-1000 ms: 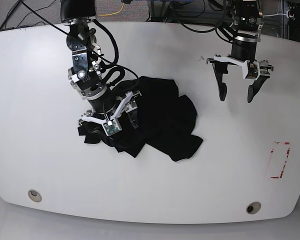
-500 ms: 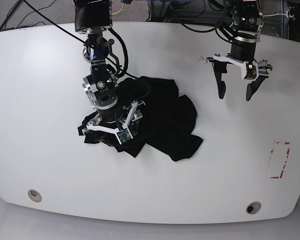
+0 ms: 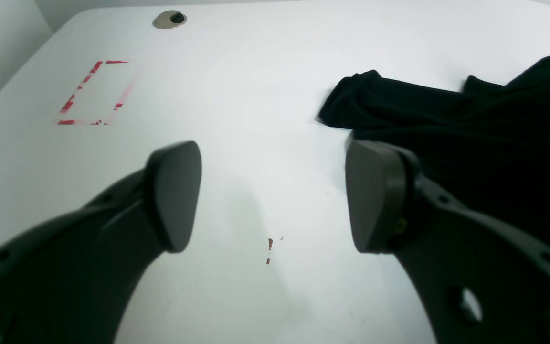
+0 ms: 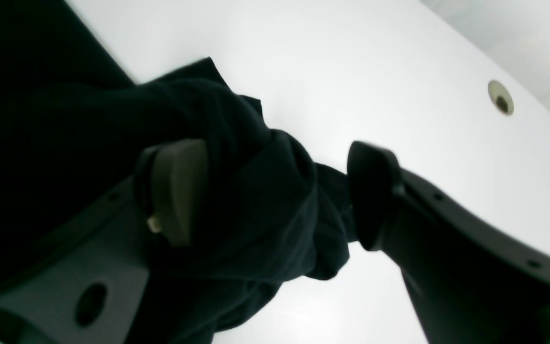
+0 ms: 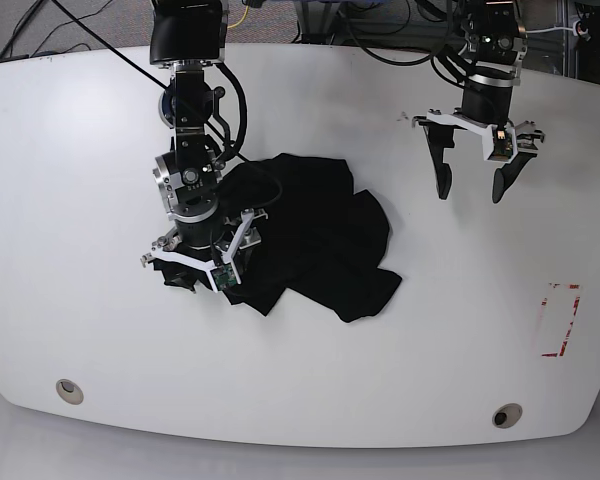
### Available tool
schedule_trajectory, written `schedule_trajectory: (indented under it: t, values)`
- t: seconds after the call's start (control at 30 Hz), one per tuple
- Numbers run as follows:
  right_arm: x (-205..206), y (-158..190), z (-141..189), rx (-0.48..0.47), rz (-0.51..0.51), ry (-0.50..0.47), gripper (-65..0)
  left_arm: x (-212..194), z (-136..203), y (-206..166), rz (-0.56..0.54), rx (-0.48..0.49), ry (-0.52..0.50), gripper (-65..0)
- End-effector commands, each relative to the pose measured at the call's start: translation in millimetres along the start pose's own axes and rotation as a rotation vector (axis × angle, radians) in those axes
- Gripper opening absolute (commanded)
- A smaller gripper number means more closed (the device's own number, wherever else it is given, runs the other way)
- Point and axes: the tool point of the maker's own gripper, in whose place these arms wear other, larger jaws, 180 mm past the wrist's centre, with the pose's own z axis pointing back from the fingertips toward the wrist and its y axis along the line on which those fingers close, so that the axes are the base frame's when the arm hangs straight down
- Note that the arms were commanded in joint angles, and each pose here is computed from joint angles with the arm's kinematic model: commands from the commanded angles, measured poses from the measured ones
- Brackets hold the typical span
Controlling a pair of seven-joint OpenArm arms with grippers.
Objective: Layout the t-shirt on the table in an organized manner, then fold the t-shirt properly
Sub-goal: 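Lower the right gripper onto the shirt edge and pinch the fabric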
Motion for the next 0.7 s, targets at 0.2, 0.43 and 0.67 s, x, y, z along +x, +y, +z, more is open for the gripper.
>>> schedule_trajectory:
  t: [0.2, 0.43, 0.67]
  values:
    - [8.4, -19.0, 9.6, -0.052, -0.027, -0.044, -22.0, 13.4, -0.9, 0.0, -0.002, 0.000, -0.050, -20.4]
    - [15.2, -23.3, 19.8, -0.069, -0.025, -0.070, -22.0, 13.9, -1.3, 0.1, -0.002, 0.000, -0.051, -20.4]
    - [13.4, -23.5, 20.1, -0.069, -0.027, -0.067, -22.0, 13.9, -1.6, -2.1, 0.000, -0.005, -0.052, -20.4]
